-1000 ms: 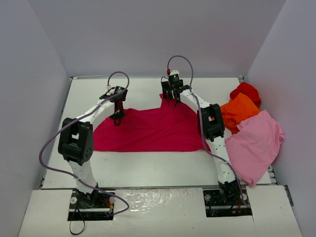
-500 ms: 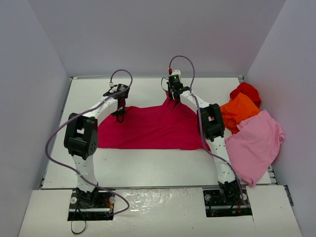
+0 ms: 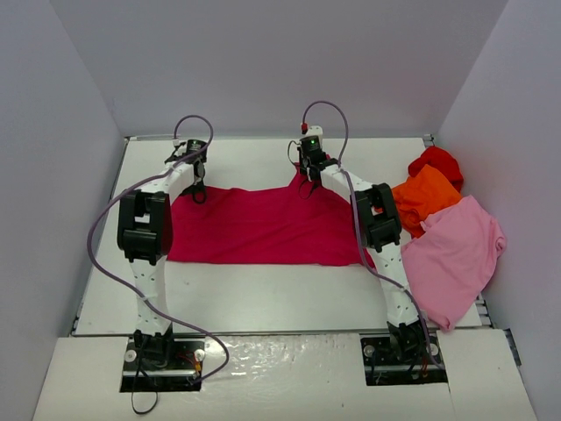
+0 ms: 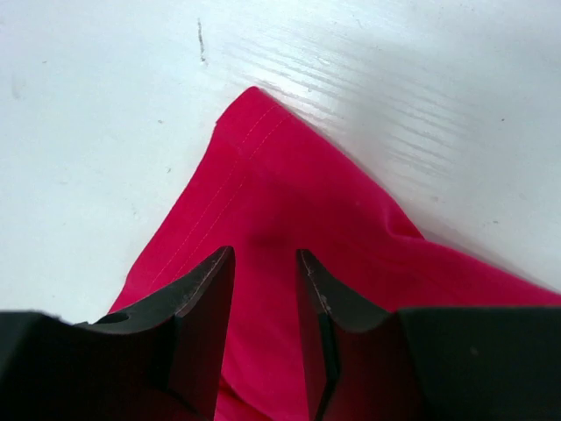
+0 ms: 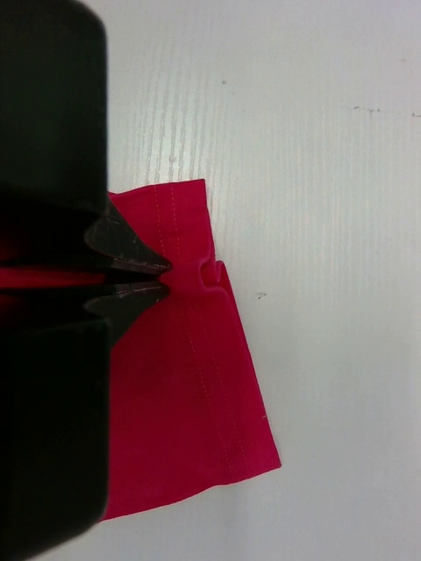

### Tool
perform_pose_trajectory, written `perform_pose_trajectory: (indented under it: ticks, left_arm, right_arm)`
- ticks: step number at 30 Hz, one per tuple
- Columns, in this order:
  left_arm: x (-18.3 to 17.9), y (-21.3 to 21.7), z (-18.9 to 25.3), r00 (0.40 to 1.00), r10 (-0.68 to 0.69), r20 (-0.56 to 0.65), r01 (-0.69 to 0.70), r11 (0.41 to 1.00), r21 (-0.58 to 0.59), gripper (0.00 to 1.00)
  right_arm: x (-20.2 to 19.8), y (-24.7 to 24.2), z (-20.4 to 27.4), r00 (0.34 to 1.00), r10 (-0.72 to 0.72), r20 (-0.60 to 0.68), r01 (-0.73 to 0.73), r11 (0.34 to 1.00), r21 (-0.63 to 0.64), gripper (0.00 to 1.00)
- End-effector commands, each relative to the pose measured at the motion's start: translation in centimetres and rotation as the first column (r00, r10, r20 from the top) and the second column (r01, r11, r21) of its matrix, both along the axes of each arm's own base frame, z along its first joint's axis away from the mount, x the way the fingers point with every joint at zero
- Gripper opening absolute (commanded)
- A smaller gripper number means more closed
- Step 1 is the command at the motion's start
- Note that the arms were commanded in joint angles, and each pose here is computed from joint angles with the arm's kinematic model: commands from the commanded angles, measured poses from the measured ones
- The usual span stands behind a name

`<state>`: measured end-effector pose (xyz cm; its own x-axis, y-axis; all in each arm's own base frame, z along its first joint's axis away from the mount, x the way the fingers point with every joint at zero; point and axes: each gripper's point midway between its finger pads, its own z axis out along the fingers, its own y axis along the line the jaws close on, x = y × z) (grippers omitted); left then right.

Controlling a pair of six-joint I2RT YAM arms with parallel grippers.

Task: Fold and stack the t-shirts
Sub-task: Grap the side of the flattened tshirt furthest away from the robot with both arms

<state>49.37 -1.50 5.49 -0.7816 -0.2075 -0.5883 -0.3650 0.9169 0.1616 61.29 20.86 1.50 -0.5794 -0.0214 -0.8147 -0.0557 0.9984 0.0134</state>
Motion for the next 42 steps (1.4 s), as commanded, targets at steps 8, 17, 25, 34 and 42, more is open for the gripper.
perform_pose_trajectory:
  ticks: [8, 17, 25, 34, 42]
  left_arm:
    - [4.7, -1.8, 3.2, 0.987, -0.079, 0.139, 0.085, 0.996, -0.038, 0.37]
    - [5.5, -2.3, 3.3, 0.984, -0.081, 0.156, 0.096, 0.991, -0.09, 0.44]
    - [6.5, -2.6, 0.1, 0.989, -0.086, 0.124, 0.108, 0.976, -0.187, 0.45]
    - [5.8, -2.8, -2.1, 0.994, -0.08, 0.073, 0.095, 0.968, -0.233, 0.42]
    - [4.2, -3.2, -1.7, 0.994, -0.078, 0.082, 0.097, 0.96, -0.263, 0.0]
  right_arm:
    - [-3.9, -2.6, -4.4, 0.982, -0.022, -0.187, 0.007, 0.997, -0.079, 0.0]
    - [-4.0, -2.6, -4.4, 0.982, -0.022, -0.188, 0.008, 0.997, -0.076, 0.0]
    - [-4.3, -2.7, -4.6, 0.98, -0.03, -0.195, 0.016, 0.997, -0.075, 0.0]
    - [-4.9, -3.3, -4.5, 0.979, -0.051, -0.199, 0.035, 0.996, -0.087, 0.0]
    - [-5.6, -3.7, -4.4, 0.976, -0.063, -0.206, 0.044, 0.995, -0.093, 0.0]
